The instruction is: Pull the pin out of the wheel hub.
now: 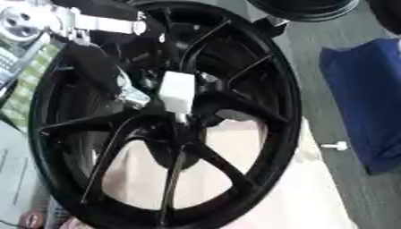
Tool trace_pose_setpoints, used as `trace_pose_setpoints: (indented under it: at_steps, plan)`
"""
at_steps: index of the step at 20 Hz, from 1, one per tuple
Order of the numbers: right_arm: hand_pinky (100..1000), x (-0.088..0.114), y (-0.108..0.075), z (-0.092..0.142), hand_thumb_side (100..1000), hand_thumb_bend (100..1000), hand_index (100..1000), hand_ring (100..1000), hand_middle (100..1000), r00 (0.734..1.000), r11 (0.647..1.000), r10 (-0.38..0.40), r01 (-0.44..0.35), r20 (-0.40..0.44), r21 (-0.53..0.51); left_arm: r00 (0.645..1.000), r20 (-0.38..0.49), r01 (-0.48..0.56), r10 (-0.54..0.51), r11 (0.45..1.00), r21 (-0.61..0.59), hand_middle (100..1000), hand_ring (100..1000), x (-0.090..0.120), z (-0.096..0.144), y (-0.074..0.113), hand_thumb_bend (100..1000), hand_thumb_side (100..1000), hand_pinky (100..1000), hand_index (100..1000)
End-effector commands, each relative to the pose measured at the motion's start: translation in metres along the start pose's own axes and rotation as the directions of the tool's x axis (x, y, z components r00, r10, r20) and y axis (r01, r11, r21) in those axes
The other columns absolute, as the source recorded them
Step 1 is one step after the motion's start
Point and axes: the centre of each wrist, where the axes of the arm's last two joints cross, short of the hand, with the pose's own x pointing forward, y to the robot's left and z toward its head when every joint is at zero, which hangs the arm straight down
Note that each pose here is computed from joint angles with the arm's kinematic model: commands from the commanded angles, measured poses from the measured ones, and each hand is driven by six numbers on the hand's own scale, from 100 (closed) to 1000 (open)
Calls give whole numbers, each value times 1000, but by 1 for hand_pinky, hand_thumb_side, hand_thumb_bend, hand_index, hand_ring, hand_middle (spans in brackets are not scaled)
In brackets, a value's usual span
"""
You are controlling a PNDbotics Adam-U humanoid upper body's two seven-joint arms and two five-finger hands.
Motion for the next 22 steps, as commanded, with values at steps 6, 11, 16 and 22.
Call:
trace_pose_setpoints:
  at_steps: [6, 11, 16, 22]
  plan:
    - [929, 8, -2, -3, 759, 100, 704, 685, 571, 1000, 1000, 7, -7, 27, 4, 1000, 7, -6, 6, 1000, 16, 736, 772, -3, -3, 2, 541, 514, 800, 839]
    - [931, 8, -1, -4, 760, 100, 704, 686, 571, 1000, 1000, -1, 1, 30, 6, 1000, 10, -21, 21, 1000, 15, 710, 760, -7, -9, -3, 534, 498, 793, 824]
    - [932, 7, -1, -4, 760, 100, 705, 686, 572, 1000, 1000, -7, 7, 27, 7, 999, 35, -26, 26, 1000, 10, 700, 754, -4, -13, -4, 507, 510, 792, 818]
    - [932, 6, 0, -3, 762, 100, 705, 687, 572, 1000, 1000, -10, 10, 22, 11, 998, 58, -30, 28, 999, 17, 684, 745, 0, -13, -4, 493, 509, 786, 809]
